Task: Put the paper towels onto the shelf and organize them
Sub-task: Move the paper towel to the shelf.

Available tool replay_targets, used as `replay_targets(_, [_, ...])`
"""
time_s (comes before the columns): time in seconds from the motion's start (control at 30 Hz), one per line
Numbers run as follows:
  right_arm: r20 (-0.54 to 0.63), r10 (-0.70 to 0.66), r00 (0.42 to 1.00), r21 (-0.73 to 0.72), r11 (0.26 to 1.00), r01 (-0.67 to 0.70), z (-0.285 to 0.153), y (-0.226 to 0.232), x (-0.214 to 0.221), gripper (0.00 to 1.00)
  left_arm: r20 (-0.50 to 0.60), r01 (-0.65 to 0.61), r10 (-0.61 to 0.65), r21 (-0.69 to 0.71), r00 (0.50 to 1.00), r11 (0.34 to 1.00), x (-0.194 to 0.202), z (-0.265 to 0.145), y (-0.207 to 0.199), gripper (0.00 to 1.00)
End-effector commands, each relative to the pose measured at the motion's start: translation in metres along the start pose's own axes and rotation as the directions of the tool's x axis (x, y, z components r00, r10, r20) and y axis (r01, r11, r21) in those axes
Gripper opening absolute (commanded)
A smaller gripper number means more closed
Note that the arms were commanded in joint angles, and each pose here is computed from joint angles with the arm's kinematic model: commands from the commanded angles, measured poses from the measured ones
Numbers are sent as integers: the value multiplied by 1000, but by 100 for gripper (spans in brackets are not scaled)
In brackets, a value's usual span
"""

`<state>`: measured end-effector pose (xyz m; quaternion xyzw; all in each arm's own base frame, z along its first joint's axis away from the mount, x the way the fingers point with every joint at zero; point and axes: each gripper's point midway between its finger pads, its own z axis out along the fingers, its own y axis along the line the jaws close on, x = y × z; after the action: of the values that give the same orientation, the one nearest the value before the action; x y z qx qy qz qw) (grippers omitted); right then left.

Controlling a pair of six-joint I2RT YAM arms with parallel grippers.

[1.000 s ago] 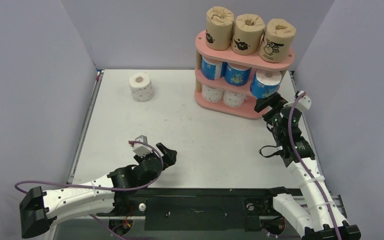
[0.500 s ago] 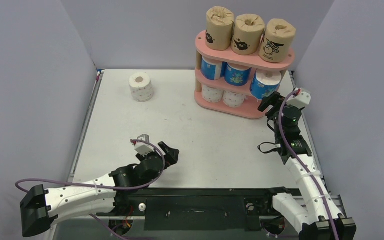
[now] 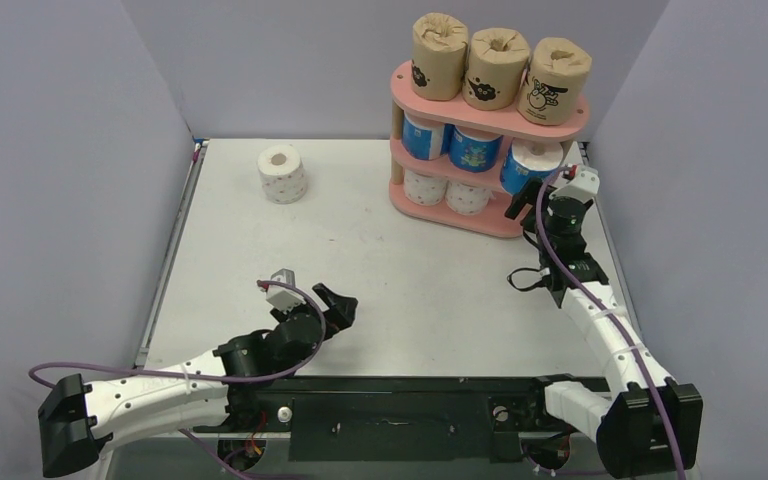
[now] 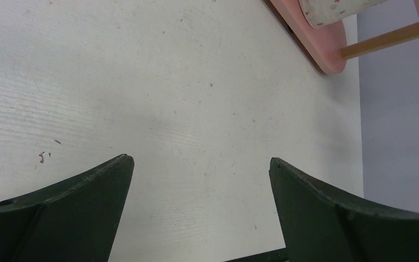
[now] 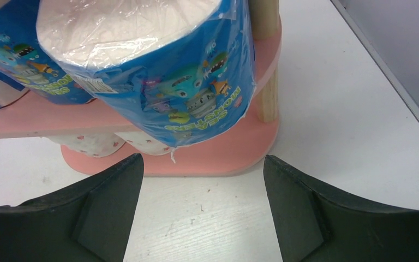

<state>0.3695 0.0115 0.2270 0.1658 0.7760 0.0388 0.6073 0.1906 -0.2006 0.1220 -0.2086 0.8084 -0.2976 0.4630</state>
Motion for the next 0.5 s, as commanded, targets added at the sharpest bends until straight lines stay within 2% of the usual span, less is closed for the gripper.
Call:
replay_targets(0.0, [106,2,994,-33,999,1,10,13,-37,76,14,31,-31,20,999,999,-4,-3,-2,95])
replay_targets(0.47, [94,-2,996,-17,1000,4,38,18,-39,68,25,25,-25,-1,999,1000,-5,-2,5,95])
